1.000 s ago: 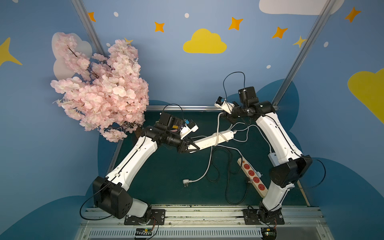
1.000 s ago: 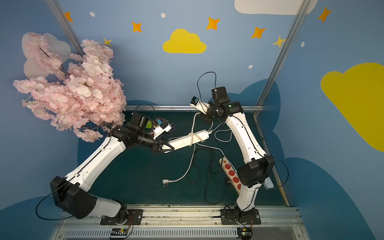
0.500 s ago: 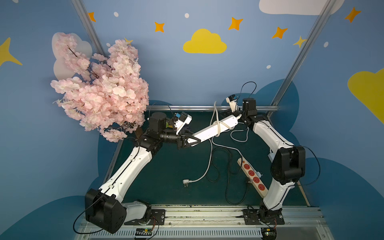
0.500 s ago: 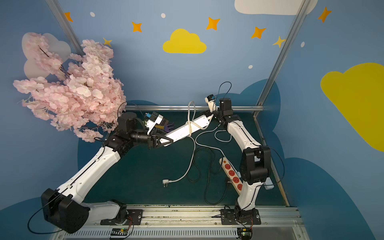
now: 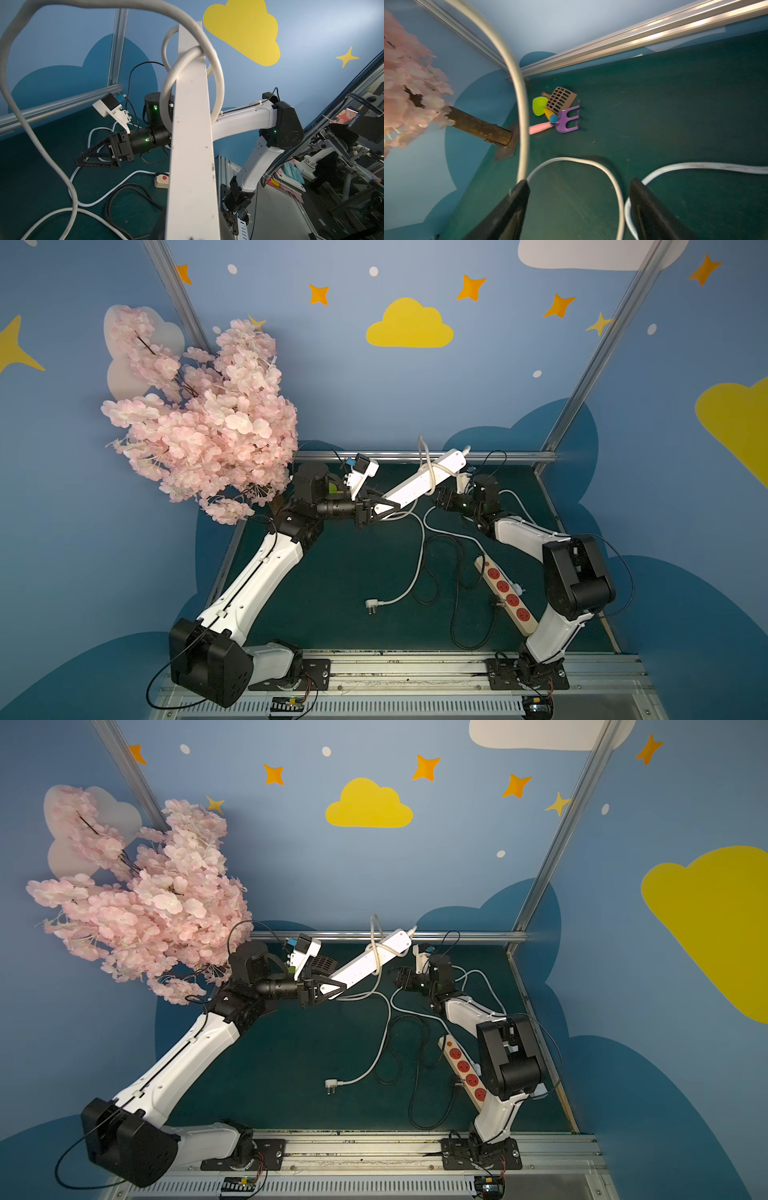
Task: Wrap the cord around the power strip
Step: Wrap the power cord around the power strip.
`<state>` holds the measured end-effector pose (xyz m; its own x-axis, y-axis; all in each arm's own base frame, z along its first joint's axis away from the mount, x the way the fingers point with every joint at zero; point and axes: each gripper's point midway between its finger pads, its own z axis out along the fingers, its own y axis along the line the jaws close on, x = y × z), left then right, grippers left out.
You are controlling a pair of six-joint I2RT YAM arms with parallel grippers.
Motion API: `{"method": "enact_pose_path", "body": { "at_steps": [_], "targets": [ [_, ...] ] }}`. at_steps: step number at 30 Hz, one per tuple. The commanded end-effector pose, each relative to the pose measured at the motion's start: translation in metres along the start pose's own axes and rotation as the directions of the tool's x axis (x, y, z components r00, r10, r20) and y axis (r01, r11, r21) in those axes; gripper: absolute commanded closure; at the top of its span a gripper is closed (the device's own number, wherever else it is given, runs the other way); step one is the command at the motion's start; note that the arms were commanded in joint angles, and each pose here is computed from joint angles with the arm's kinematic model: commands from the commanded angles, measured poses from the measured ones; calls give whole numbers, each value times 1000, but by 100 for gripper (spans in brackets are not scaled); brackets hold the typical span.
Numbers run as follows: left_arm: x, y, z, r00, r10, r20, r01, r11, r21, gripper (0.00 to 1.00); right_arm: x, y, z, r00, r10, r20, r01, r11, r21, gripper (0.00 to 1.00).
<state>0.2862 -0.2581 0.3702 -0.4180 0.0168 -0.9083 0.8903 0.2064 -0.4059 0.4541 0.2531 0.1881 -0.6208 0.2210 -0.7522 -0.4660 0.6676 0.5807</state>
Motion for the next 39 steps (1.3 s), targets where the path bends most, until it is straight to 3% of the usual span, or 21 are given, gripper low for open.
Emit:
{"method": "enact_pose_path", "body": {
  "at_steps": [1,8,10,13,19,21,24,27,30,32,35,37,39],
  "targets": [
    [-29,-16,-5,993,100,59,-100,995,3,98,-34,37,2,991,-26,128,34,997,-64,19],
    [-32,-18,-2,994,90,67,-90,996,1,97,-75,22,54,988,14,157,-12,1000,-14,23],
    [-34,-15,-3,993,86,80,-85,996,-14,97,-79,20,71,991,13,133,-11,1000,-12,33],
    [-44,-9,-4,990,77,115,-73,997,-36,97,-65,19,88,996,0,89,3,1000,-23,56],
    [-58,10,-4,984,65,167,-52,995,-84,98,-15,31,74,999,-45,11,46,997,-64,98],
    [-62,23,-7,981,61,184,-37,990,-133,98,0,35,62,997,-70,-26,68,996,-53,100],
    [-70,55,-20,977,75,200,-20,964,-264,98,25,57,36,972,-209,-104,206,978,-34,100],
    [-78,98,-47,969,64,239,39,914,-404,97,64,75,10,892,-390,-231,399,917,-8,100],
    [-74,131,-67,976,63,210,58,849,-525,98,95,87,-18,763,-540,-354,576,817,-5,100],
    [-56,150,-69,994,83,66,-24,779,-626,98,103,96,-38,641,-650,-409,705,709,-23,100],
    [-22,175,-71,993,57,-105,-115,693,-711,98,96,118,-60,495,-767,-408,820,568,-73,100],
    [1,181,-65,978,32,-208,-176,669,-722,97,89,143,-72,389,-847,-362,880,458,-125,100],
    [26,186,-59,953,-1,-304,-232,644,-729,97,73,168,-81,314,-904,-290,922,363,-135,100]
  ]
}}
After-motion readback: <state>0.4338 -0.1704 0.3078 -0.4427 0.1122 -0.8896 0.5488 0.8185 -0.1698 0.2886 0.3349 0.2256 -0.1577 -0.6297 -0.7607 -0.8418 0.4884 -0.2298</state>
